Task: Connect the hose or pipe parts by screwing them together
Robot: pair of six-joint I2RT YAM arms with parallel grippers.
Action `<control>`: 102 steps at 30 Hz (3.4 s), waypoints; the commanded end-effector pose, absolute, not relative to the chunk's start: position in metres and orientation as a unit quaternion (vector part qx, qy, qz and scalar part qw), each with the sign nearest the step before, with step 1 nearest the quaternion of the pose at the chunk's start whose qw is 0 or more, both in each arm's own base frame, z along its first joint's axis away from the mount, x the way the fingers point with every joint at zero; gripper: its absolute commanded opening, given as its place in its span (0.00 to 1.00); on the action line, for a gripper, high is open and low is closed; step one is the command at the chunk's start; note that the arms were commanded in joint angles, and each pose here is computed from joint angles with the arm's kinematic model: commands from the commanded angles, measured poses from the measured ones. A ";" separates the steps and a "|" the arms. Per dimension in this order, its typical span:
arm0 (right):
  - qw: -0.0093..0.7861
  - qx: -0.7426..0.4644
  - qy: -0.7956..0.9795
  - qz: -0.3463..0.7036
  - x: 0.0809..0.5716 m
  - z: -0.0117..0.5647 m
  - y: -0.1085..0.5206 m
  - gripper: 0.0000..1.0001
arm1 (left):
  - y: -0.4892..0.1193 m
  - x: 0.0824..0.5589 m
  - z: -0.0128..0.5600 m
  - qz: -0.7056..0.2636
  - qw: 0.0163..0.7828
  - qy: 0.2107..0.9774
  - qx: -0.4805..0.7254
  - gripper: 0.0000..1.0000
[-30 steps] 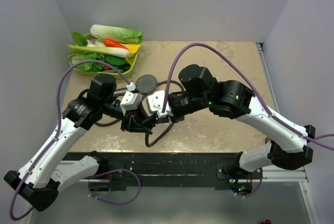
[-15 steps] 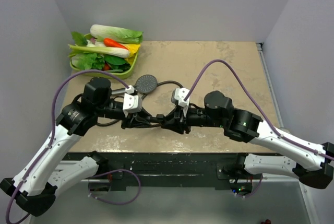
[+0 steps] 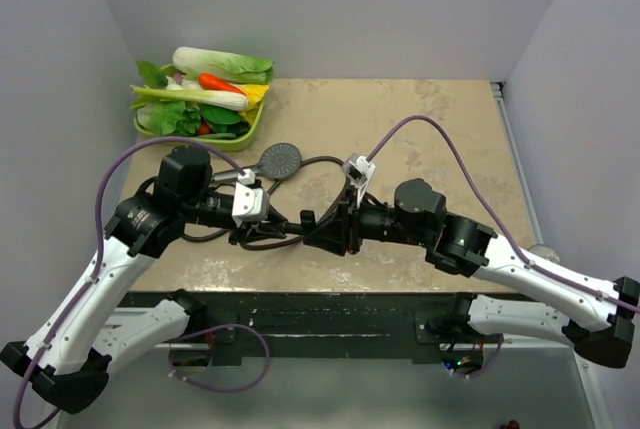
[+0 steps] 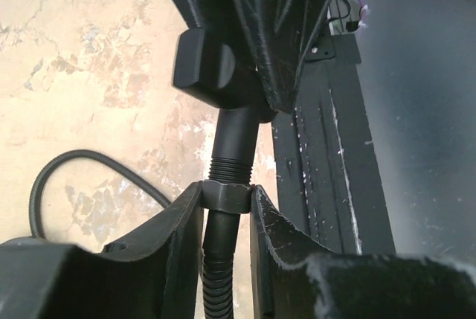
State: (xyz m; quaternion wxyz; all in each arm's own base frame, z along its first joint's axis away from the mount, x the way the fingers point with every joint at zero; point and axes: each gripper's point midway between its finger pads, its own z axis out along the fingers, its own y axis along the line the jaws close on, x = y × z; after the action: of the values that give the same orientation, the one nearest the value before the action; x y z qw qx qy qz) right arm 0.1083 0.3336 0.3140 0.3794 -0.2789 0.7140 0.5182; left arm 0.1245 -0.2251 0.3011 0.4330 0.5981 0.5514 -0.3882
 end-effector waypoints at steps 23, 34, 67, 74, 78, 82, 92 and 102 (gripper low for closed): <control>0.421 -0.327 0.724 0.438 0.154 0.327 0.288 0.99 | -0.227 0.133 0.326 -0.353 0.508 0.494 0.612 0.00; 0.586 -0.561 0.565 0.151 0.118 0.325 0.264 0.98 | -0.251 0.112 0.354 -0.509 0.410 0.500 0.568 0.00; 0.662 -0.628 0.404 0.066 0.073 0.372 0.315 0.73 | -0.246 0.091 0.357 -0.541 0.372 0.471 0.589 0.00; 0.652 -0.625 0.416 0.104 0.068 0.374 0.319 0.52 | -0.245 0.091 0.358 -0.534 0.381 0.469 0.592 0.00; 0.634 -0.640 0.422 0.097 0.069 0.365 0.319 0.42 | -0.244 0.089 0.361 -0.533 0.384 0.466 0.593 0.00; 0.633 -0.645 0.422 0.069 0.076 0.359 0.311 0.56 | -0.243 0.088 0.363 -0.531 0.386 0.464 0.594 0.00; 0.660 -0.630 0.408 0.033 0.092 0.369 0.308 0.75 | -0.242 0.085 0.367 -0.535 0.387 0.458 0.595 0.00; 0.645 -0.636 0.419 0.064 0.097 0.367 0.322 0.53 | -0.240 0.083 0.366 -0.528 0.392 0.458 0.598 0.00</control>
State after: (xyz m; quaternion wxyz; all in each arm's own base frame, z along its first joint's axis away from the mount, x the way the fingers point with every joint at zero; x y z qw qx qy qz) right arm 0.0960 0.3160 0.3487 0.6330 -0.6543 0.4124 0.0332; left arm 0.0942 -0.2440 0.3412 0.3633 0.5807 0.5005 -0.5294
